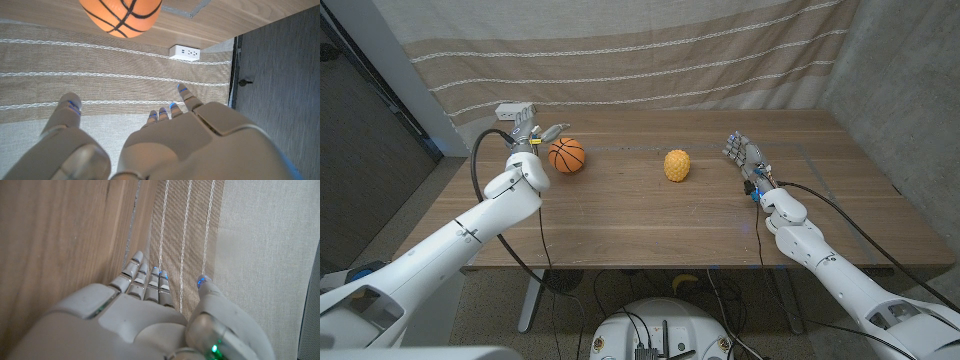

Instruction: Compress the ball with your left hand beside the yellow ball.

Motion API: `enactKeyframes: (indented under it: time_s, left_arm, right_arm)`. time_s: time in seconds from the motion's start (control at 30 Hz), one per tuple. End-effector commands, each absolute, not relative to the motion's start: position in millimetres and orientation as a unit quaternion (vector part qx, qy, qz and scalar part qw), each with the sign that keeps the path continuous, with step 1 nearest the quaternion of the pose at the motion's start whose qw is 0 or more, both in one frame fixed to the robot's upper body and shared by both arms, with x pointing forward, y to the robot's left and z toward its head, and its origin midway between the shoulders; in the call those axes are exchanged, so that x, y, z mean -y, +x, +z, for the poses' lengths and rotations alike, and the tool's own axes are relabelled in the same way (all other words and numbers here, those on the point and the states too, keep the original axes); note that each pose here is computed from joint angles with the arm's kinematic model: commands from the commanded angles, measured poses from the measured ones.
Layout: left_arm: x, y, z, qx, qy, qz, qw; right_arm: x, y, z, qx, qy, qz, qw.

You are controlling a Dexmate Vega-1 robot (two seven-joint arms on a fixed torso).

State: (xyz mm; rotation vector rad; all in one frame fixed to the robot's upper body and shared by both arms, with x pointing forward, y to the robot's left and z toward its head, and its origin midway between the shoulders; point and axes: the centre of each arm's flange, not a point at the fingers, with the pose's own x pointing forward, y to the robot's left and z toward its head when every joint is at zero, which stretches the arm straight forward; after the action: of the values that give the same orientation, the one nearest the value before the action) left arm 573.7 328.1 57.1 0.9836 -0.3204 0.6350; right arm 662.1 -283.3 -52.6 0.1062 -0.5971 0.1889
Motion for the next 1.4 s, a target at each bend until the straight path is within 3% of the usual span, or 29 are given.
enactKeyframes:
  time_s: [0.03,1.4]
  left_arm:
    - [-333.2,586.2,53.0,0.11,0.464,0.288,0.831]
    - [-308.2,626.6,42.6,0.065,0.491,0.247,0.833]
  right_arm:
    - [283.7,664.5,-54.3,0.292,0.056,0.092,0.951]
    - [292.0,668.3,-60.6,0.288,0.066,0.086,0.952]
